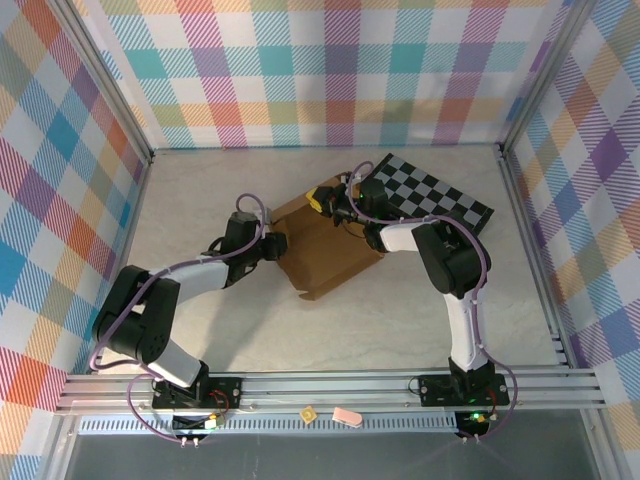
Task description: Fold the paper box
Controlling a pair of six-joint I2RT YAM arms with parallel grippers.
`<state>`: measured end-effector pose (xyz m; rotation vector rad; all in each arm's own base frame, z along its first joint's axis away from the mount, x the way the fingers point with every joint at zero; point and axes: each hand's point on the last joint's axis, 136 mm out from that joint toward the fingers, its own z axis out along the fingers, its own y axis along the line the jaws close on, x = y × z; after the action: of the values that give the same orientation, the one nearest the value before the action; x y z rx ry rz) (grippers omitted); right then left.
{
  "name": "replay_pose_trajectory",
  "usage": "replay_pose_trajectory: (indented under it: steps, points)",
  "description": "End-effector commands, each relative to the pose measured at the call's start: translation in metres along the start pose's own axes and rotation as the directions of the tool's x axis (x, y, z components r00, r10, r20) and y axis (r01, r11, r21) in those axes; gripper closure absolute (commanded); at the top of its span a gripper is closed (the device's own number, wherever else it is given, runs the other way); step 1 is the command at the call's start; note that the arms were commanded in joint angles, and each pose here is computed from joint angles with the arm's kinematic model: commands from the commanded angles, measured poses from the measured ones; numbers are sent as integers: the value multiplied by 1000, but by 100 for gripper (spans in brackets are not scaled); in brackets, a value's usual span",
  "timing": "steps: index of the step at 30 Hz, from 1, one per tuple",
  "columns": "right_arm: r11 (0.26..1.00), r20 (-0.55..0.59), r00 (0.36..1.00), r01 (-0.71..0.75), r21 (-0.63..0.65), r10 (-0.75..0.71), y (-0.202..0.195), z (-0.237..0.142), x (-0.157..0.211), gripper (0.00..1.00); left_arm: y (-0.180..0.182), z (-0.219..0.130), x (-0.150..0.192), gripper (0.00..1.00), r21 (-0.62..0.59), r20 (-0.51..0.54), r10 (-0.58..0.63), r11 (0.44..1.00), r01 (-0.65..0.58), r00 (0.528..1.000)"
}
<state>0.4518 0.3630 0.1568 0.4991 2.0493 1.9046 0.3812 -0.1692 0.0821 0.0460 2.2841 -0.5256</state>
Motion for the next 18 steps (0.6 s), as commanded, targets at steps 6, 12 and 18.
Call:
replay_pose_trajectory:
  steps: [6, 12, 18]
  points:
    - [997, -91, 995, -32, 72, 38, -30, 10, 33, 100, -2, 12, -28, 69, -80, 97, -16, 996, 24, 995]
    - [996, -93, 994, -44, 84, 51, -32, 11, 35, 100, -2, 20, -27, 84, -117, 99, -20, 993, 31, 995]
    - [994, -76, 995, -51, 93, 58, -29, 13, 38, 100, -2, 28, -24, 100, -185, 98, -28, 982, 46, 995]
